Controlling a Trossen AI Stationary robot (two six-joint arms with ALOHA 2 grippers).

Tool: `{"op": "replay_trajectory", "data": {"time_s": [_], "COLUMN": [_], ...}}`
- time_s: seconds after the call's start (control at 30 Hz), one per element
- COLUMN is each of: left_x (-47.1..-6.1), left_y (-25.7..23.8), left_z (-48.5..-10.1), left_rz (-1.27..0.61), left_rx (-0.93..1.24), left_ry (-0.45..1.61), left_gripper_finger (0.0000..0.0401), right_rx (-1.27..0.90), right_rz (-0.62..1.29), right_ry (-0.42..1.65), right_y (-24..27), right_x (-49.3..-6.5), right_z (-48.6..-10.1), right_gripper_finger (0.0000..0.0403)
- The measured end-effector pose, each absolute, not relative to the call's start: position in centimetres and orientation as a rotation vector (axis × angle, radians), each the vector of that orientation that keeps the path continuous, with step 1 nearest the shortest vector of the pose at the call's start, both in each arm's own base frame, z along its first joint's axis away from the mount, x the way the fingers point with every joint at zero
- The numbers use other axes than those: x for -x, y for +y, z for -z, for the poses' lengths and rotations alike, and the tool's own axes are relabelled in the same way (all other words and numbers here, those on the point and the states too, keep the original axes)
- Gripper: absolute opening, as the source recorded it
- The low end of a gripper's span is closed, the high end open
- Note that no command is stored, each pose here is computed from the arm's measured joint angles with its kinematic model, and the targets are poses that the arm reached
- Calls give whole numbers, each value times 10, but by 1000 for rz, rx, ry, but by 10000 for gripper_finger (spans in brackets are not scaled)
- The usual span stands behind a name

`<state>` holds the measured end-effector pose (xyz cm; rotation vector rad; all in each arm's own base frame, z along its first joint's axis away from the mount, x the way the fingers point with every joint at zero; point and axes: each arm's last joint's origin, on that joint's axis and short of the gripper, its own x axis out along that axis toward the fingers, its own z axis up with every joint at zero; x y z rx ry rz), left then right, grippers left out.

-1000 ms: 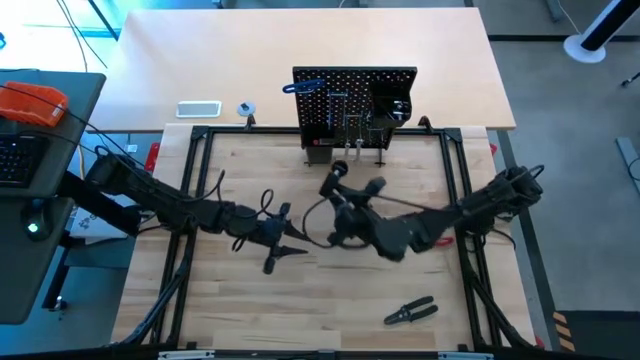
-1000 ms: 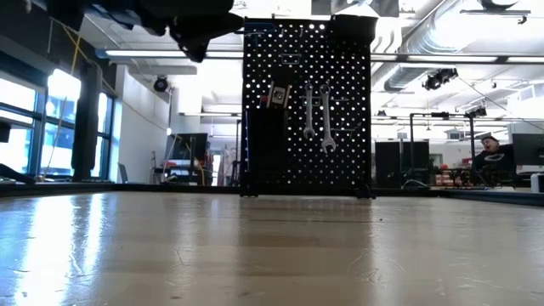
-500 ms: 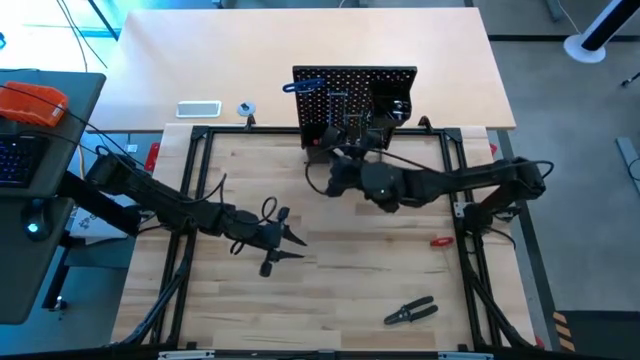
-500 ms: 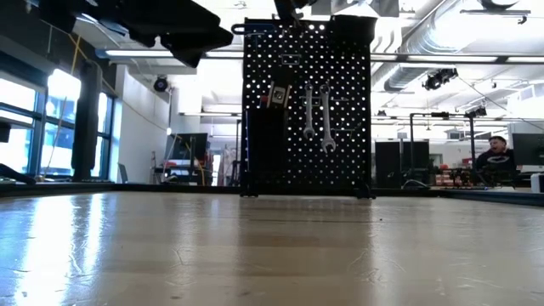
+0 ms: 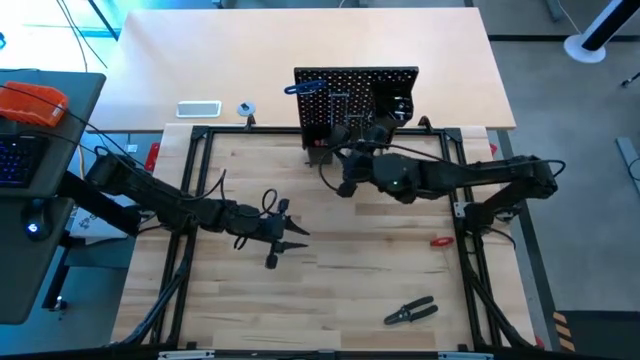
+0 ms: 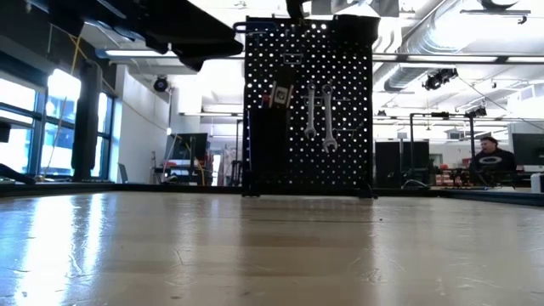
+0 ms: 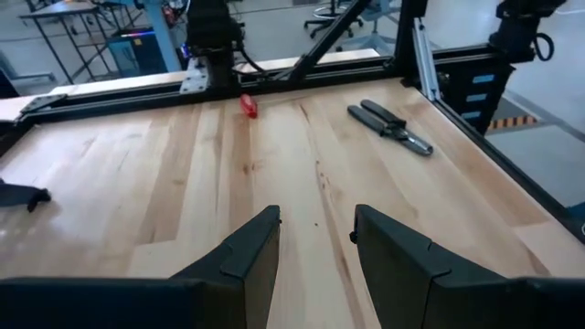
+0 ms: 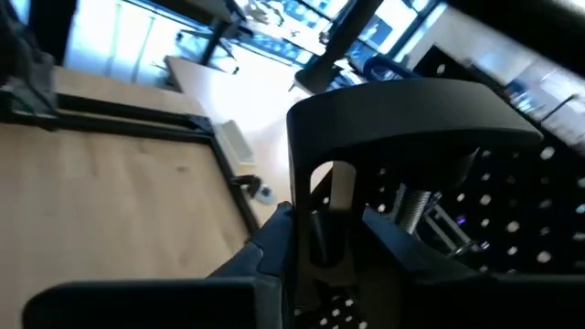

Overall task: Hang tools onto peg board
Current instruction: Hang the c-clamp on the pegboard

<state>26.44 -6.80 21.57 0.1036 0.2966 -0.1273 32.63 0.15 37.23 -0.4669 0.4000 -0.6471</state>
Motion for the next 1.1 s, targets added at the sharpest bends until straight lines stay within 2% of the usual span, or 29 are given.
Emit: {"op": "replay_trajectory", "data": {"time_s": [0.53, 0.8, 1.1], "left_x": [-264, -264, -264], "left_y": [-67, -66, -66], "left_z": [-214, -214, -215], "left_rz": [122, 82, 74], "left_rx": [-140, -162, -128], "left_ry": [316, 315, 309], "left_gripper_finger": [138, 138, 138], "right_rx": [246, 249, 242], "right_rz": [399, 478, 466], "right_ry": [404, 457, 457], "right_y": [32, 21, 11], "right_x": [-285, -280, -282], "right_z": [-387, -384, -385], "right_gripper_finger": [71, 71, 71]}}
